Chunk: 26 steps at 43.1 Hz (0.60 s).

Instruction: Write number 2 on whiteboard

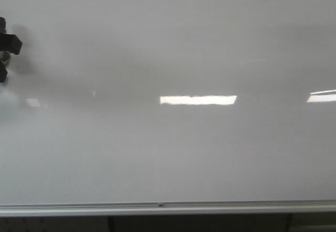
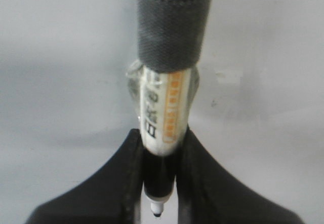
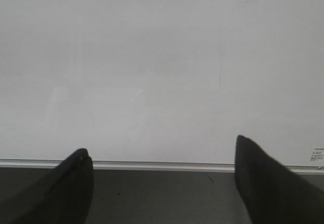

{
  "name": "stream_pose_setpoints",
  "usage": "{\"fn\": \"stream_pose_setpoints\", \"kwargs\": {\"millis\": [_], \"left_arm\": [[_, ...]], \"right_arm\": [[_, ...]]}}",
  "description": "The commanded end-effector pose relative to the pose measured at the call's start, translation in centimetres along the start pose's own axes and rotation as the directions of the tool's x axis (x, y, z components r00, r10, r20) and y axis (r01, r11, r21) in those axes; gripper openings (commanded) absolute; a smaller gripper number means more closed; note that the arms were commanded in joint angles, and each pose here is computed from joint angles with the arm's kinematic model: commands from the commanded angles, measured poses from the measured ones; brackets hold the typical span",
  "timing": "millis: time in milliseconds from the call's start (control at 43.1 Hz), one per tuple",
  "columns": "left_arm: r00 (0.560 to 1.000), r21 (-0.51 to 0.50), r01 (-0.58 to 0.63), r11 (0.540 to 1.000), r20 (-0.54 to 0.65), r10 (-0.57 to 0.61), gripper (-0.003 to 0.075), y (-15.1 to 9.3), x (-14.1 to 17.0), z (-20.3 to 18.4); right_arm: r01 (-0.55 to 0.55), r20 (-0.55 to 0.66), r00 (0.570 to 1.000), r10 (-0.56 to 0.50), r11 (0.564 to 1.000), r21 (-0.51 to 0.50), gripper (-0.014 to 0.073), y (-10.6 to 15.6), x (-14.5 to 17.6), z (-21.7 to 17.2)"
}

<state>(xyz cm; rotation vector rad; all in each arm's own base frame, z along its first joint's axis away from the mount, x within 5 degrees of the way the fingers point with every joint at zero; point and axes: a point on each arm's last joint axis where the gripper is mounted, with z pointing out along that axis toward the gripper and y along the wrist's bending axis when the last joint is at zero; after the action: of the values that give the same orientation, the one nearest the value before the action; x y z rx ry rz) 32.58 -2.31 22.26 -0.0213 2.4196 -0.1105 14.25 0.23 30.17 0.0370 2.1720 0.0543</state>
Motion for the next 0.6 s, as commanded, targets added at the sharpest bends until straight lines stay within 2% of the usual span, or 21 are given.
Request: {"fn": "stream_pose_setpoints", "kwargs": {"millis": [0,209,325,441,511,580], "left_arm": [[0.996,0.015,-0.007,1.0,0.091,0.006,-0.002,-0.5,-1.8,-2.4],[0.988,0.036,-0.151,0.988,0.001,0.151,-0.002,-1.0,-2.6,-6.5],[0.96,0.076,-0.273,0.959,-0.048,0.277,-0.002,-1.9,-2.7,-9.4],[0.908,0.138,-0.403,0.905,-0.067,0.414,-0.002,-3.3,-2.5,-12.5],[0.867,0.184,-0.481,0.857,-0.051,0.497,-0.002,-4.3,-2.2,-14.3],[0.804,0.243,-0.57,0.785,-0.031,0.594,-0.002,-5.5,-1.6,-15.8]], "right_arm": [[0.014,0.098,0.995,-0.014,1.0,0.006,0.0595,0.0,-1.6,-0.5],[0.014,0.098,0.995,-0.014,1.0,0.006,0.0595,0.0,-1.6,-0.5],[0.014,0.098,0.995,-0.014,1.0,0.006,0.0595,0.0,-1.6,-0.5],[0.014,0.099,0.995,-0.014,1.0,0.006,0.0595,0.0,-1.6,-0.5],[0.014,0.099,0.995,-0.014,1.0,0.006,0.0595,0.0,-1.6,-0.5],[0.014,0.099,0.995,-0.014,1.0,0.006,0.0595,0.0,-1.6,-0.5]]}}
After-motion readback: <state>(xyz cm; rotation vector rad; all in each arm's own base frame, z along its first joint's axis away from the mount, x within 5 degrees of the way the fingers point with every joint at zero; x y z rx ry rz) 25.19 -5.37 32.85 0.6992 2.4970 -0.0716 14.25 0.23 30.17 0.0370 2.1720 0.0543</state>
